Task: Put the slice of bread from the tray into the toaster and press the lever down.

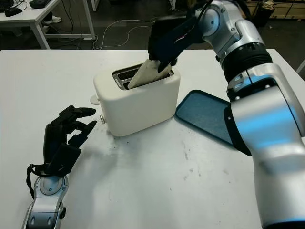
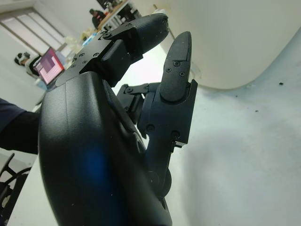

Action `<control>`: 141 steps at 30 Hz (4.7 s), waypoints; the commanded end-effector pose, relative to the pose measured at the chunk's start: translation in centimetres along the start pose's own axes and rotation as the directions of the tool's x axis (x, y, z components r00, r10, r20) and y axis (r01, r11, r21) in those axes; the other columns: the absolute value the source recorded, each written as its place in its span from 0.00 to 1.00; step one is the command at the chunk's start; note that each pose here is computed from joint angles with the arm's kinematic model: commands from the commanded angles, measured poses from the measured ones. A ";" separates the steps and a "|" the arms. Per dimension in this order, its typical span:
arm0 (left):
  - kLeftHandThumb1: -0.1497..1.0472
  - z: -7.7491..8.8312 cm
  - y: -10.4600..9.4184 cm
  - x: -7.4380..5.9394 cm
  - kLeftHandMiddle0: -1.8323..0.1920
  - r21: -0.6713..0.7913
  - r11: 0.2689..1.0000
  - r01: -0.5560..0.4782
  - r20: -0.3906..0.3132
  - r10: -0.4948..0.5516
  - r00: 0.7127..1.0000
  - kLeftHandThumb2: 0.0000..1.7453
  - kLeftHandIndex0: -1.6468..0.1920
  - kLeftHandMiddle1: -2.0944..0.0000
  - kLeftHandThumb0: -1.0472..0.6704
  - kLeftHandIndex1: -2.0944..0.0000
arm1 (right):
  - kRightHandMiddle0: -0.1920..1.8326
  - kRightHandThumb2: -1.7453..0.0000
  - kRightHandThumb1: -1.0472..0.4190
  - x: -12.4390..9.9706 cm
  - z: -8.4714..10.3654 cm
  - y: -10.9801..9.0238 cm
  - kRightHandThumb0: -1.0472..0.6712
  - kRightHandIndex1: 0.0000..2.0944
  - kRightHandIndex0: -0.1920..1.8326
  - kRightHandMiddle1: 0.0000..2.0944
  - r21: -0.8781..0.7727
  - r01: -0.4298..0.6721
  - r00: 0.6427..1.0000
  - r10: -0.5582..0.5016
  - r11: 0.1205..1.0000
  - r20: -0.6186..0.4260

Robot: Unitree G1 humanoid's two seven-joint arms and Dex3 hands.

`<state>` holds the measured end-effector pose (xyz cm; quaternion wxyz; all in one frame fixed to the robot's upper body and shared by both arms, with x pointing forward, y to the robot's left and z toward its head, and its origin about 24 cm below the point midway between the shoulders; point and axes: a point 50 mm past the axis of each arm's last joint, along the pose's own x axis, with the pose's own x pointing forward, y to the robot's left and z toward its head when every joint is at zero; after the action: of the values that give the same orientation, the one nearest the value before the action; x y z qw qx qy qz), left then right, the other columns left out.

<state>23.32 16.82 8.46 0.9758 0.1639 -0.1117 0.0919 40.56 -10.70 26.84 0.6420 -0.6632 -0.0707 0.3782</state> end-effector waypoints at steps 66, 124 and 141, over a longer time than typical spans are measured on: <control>0.85 11.4 7.7 10.9 0.34 0.847 0.513 0.140 0.214 -0.571 0.793 0.01 0.21 0.65 0.40 0.96 | 0.66 1.00 0.09 -5.6 -0.7 24.1 0.33 0.17 0.65 0.00 0.958 0.285 0.720 -0.657 -0.015 -0.224; 0.81 8.1 3.5 12.2 0.34 0.919 0.376 0.120 0.198 -0.703 0.683 0.00 0.12 0.51 0.38 0.99 | 0.66 0.99 0.09 -5.3 -0.7 25.0 0.31 0.16 0.66 0.00 0.950 0.312 0.694 -0.679 -0.018 -0.240; 0.81 7.6 2.8 12.4 0.39 0.898 0.394 0.194 0.164 -0.710 0.685 0.00 0.13 0.40 0.39 1.00 | 0.64 0.96 0.09 -5.5 -0.7 25.2 0.30 0.14 0.65 0.00 0.964 0.266 0.680 -0.706 -0.015 -0.199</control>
<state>33.04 18.94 19.33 0.6857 0.6485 -0.2687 -0.1925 27.30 -18.48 6.23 0.9680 0.0276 -0.1548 0.1955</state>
